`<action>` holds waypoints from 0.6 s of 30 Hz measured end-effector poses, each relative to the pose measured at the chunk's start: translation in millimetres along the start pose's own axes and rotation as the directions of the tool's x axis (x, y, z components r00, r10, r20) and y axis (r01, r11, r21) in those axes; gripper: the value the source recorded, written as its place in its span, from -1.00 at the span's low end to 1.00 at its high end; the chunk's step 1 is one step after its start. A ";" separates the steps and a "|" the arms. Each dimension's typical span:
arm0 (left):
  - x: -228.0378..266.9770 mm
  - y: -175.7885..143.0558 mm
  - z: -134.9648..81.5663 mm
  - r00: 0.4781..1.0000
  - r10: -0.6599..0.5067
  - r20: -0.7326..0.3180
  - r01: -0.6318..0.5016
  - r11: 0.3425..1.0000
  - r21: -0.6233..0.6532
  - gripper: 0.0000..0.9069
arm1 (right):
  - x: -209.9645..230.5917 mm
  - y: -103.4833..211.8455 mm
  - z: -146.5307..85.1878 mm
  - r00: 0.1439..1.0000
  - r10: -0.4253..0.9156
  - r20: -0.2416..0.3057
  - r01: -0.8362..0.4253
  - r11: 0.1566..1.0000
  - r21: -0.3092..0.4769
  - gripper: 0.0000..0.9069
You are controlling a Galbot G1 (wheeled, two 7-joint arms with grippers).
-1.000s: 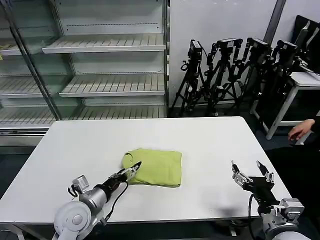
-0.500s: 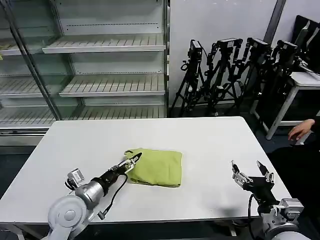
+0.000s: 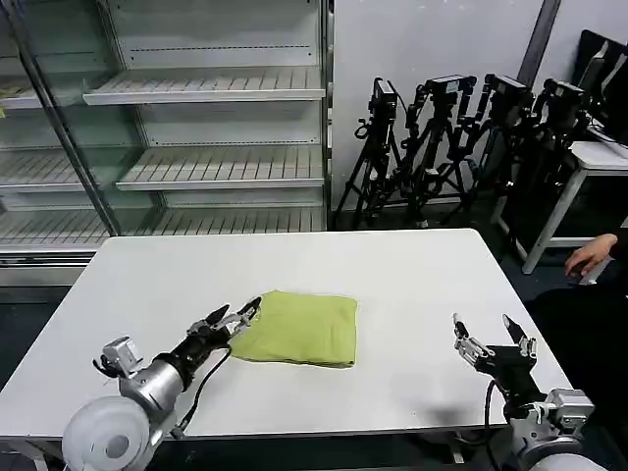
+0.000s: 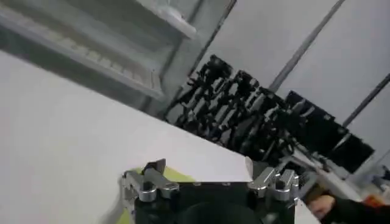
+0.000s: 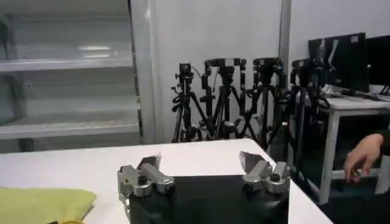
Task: Fold and organize the clothes.
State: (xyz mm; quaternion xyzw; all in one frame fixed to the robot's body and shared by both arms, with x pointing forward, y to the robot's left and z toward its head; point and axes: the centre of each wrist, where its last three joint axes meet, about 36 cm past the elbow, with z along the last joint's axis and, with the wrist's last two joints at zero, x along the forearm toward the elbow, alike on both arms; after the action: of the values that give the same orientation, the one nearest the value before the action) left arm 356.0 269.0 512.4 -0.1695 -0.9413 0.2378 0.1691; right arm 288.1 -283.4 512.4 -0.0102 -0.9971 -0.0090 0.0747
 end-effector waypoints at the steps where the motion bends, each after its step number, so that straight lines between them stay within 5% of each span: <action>1: 1.7 -0.9 1.4 1.000 -0.015 0.011 0.015 1.000 -0.021 1.00 | -0.5 0.2 0.3 1.000 0.002 0.003 -0.002 1.000 0.003 1.00; 18: 33.7 -19.6 32.4 0.915 -0.187 0.357 0.322 0.873 -0.367 1.00 | 3.9 22.3 13.1 0.996 -0.030 0.080 0.023 0.996 0.082 1.00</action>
State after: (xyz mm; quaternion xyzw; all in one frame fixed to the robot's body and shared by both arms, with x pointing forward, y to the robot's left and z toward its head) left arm 308.6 253.6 503.4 -0.0353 -0.9989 0.0297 0.0087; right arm 282.8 -260.8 500.3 0.0058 -0.9989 0.0310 0.0342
